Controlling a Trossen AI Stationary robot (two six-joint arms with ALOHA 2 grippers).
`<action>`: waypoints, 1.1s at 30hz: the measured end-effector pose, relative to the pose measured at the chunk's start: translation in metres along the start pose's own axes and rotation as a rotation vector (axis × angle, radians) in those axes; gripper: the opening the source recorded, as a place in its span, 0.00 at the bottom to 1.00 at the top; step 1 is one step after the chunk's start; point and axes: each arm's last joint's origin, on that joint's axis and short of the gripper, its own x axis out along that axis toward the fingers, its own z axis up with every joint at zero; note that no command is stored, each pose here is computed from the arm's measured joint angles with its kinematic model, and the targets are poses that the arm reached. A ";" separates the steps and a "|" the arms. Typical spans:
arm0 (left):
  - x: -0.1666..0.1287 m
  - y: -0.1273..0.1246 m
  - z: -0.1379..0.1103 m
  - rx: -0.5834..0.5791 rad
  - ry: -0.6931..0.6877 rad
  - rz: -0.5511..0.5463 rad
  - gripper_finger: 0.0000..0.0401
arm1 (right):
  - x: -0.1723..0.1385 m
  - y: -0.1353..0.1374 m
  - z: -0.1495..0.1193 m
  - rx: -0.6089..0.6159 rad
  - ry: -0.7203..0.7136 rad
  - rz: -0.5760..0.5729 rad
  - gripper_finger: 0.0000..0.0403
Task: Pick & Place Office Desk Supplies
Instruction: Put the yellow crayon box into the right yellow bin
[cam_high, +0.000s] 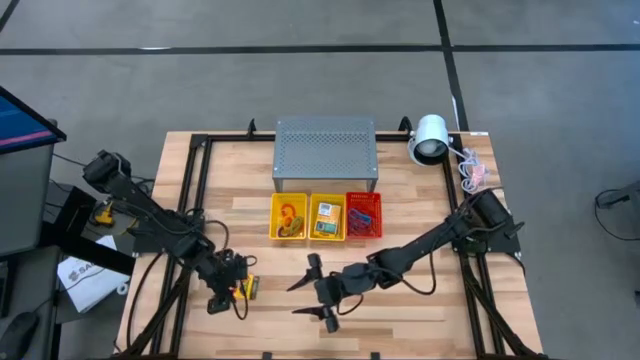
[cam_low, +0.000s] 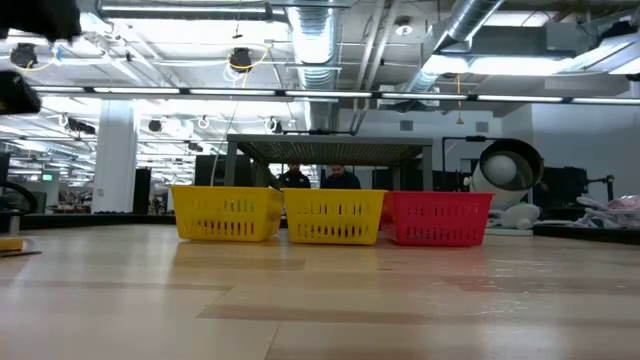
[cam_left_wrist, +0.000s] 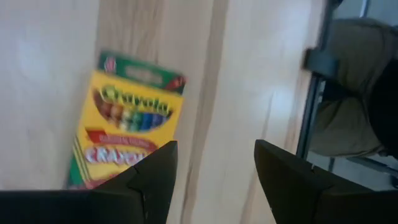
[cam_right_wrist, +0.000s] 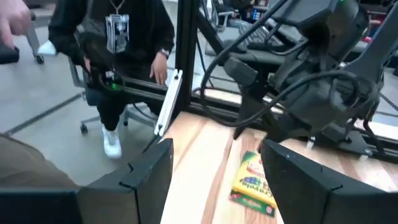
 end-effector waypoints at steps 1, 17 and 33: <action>0.004 0.000 0.000 -0.018 0.026 0.005 0.53 | 0.001 0.000 -0.002 -0.001 0.002 0.001 0.58; 0.034 0.024 -0.001 -0.042 0.240 0.227 0.77 | 0.002 -0.004 -0.010 -0.028 0.080 0.022 0.58; 0.027 0.028 0.007 0.083 0.113 0.292 0.76 | 0.002 -0.007 -0.014 -0.042 0.123 0.018 0.58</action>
